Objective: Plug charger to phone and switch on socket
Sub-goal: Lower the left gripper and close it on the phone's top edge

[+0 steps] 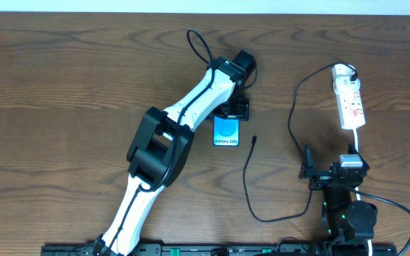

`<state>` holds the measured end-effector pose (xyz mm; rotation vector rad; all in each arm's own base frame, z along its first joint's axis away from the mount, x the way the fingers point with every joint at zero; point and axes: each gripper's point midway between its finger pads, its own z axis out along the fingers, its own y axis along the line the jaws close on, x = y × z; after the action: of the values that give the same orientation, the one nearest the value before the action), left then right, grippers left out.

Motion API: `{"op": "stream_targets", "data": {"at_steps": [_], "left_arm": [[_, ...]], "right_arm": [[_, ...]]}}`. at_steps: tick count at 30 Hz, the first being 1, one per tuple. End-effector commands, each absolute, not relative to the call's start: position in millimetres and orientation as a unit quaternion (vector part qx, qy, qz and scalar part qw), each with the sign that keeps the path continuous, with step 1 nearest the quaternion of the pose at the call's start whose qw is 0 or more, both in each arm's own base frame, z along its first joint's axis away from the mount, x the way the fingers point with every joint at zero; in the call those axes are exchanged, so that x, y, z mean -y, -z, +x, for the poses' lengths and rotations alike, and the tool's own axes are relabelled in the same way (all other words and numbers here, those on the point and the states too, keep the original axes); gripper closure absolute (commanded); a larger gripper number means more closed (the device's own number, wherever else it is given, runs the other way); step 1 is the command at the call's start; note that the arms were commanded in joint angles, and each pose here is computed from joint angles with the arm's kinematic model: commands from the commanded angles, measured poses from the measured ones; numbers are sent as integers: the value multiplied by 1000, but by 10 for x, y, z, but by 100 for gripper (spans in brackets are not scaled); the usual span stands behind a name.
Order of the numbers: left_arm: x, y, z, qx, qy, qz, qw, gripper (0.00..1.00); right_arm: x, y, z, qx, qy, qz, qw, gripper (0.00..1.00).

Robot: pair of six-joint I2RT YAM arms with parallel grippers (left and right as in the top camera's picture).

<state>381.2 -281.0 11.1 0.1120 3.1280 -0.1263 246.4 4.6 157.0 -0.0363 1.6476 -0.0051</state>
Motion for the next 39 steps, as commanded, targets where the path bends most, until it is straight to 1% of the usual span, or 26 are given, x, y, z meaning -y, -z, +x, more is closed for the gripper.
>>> {"op": "stream_targets", "data": {"at_steps": [1, 10, 16, 20, 25, 34, 39], "left_arm": [[2746, 16, 3789, -999, 20, 28, -1, 14], [2697, 193, 3716, -1000, 15, 26, -9, 14], [2680, 193, 3732, -1000, 10, 26, -5, 14], [2584, 192, 3803, -999, -19, 21, 15, 14], [2581, 192, 3794, -1000, -19, -8, 14, 14], [2585, 220, 3797, -1000, -18, -7, 16, 14], [2577, 349, 3676, -1000, -25, 0, 5, 14]], "right_arm": [[-69, -1560, 2462, -734, -4, -14, 679, 1], [-69, -1560, 2462, -734, -4, -14, 679, 1], [-69, -1560, 2462, -734, -4, -14, 679, 1], [-69, -1560, 2462, -734, -4, -14, 679, 1], [-69, -1560, 2462, -734, -4, -14, 679, 1], [-69, -1560, 2462, -734, -4, -14, 679, 1], [-69, -1560, 2462, -734, -4, -14, 679, 1]]}}
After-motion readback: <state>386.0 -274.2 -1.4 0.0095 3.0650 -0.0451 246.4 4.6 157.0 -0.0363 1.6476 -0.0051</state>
